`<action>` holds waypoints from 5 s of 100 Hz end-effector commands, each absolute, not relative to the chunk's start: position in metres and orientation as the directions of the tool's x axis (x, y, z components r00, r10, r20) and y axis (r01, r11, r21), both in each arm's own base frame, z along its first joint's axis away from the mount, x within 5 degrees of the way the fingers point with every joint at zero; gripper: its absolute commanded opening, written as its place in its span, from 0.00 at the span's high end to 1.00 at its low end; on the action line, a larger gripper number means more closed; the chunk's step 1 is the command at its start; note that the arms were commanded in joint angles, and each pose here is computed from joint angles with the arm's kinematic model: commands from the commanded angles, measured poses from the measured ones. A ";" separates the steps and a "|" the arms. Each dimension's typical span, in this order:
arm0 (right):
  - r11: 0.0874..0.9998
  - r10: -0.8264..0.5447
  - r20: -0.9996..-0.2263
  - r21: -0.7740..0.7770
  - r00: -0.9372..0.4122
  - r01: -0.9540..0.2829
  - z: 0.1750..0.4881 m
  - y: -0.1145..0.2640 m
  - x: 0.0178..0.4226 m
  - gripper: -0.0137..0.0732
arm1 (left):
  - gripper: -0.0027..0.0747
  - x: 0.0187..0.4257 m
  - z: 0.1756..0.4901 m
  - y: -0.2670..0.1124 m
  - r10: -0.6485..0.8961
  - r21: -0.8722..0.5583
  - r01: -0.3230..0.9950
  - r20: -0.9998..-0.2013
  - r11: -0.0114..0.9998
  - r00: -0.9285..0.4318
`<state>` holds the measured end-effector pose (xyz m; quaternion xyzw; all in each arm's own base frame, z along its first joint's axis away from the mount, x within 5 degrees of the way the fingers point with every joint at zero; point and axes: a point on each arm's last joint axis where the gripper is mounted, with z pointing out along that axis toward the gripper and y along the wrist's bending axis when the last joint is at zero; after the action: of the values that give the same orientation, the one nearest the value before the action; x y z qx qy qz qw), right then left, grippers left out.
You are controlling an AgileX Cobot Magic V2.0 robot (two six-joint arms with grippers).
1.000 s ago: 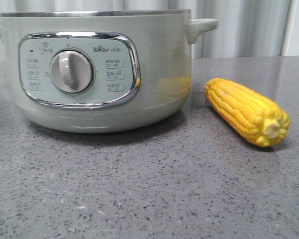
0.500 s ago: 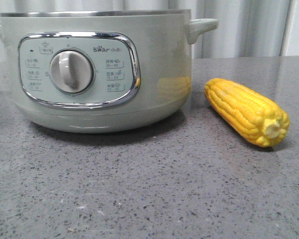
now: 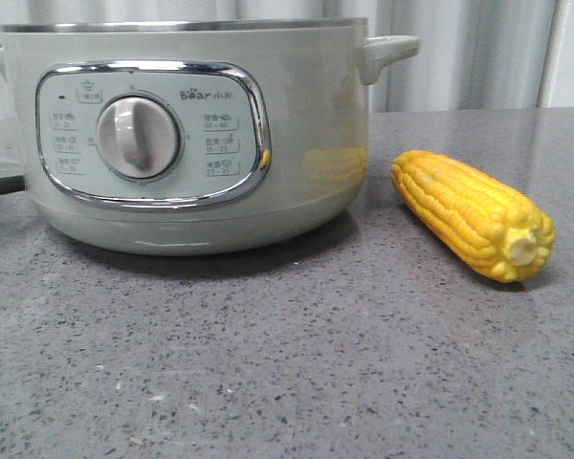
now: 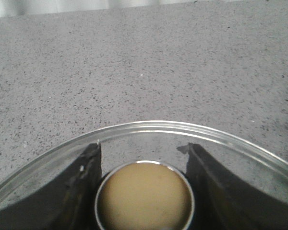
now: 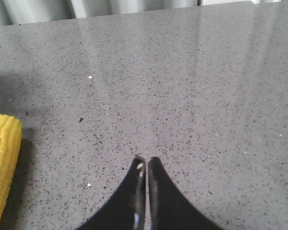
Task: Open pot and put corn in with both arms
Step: 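Lower the glass lid onto the table beside the pot, left gripper, then lower the right gripper over the yellow corn cob and grasp it, then lift the corn cob and carry it over the open pot, right gripper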
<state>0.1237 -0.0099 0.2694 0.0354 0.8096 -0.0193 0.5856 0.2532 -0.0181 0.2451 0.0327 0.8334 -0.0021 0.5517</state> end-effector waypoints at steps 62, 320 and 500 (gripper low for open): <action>0.997 0.025 -0.976 0.007 -0.218 0.080 0.286 -0.010 0.128 0.93 | 0.61 0.265 0.260 -0.021 0.040 0.029 0.045 -0.959 0.999 -0.282; 0.935 -0.070 -0.431 0.286 -0.900 -0.210 0.289 0.092 0.263 0.40 | 0.52 0.099 0.398 -0.006 -0.028 -0.007 0.060 -0.930 0.998 0.365; 0.843 0.134 -0.895 0.328 -0.425 -0.426 0.455 0.072 0.214 0.93 | 0.52 0.098 0.399 -0.006 -0.029 -0.008 0.056 -0.923 0.998 0.383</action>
<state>0.2119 0.0607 0.4285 -0.0598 0.8488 0.2312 0.4717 0.1029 -0.0070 0.3826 0.0217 0.5967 -0.0218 0.8019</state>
